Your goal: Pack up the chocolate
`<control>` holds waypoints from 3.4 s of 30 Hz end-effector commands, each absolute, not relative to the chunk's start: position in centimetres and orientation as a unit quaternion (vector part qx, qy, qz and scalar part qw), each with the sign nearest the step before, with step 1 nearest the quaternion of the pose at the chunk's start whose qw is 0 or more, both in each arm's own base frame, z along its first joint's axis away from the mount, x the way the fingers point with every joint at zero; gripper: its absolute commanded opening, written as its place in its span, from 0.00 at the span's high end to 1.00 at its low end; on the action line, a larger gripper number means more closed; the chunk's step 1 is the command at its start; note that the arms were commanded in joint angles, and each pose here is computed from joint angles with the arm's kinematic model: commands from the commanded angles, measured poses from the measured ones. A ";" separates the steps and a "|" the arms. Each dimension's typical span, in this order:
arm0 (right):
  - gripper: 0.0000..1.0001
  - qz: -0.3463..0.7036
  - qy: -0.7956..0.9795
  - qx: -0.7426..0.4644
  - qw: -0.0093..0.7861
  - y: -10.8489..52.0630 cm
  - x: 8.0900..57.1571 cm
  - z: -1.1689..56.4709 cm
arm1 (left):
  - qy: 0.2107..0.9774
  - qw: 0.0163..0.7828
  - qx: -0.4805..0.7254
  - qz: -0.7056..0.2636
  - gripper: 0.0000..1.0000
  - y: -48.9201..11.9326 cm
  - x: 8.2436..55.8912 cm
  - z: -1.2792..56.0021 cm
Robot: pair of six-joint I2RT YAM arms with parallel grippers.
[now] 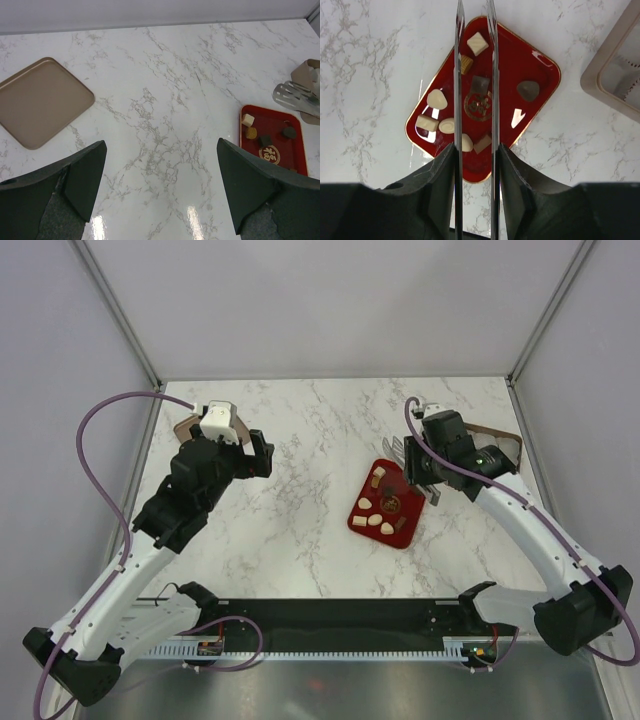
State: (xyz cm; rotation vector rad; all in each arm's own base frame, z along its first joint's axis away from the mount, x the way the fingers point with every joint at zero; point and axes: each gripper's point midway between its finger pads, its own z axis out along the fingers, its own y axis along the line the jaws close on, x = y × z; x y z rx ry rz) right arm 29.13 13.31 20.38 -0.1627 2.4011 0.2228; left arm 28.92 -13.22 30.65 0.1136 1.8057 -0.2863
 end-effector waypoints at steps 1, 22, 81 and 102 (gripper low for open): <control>0.55 0.098 0.939 -0.065 0.323 13.2 26.8 18.9 | 0.767 0.630 0.049 -0.115 0.01 -12.9 29.5 31.7; 0.52 0.129 0.947 -0.076 0.283 15.3 25.7 15.0 | 0.767 0.629 0.051 -0.116 0.00 -13.1 29.6 31.7; 0.74 0.073 0.919 -0.031 0.385 12.4 28.5 24.5 | 0.762 0.632 0.053 -0.131 0.00 -13.3 29.2 32.3; 0.75 -0.120 0.904 0.204 0.357 -4.6 33.0 21.8 | 0.777 0.611 0.056 -0.140 0.00 -13.9 29.4 31.7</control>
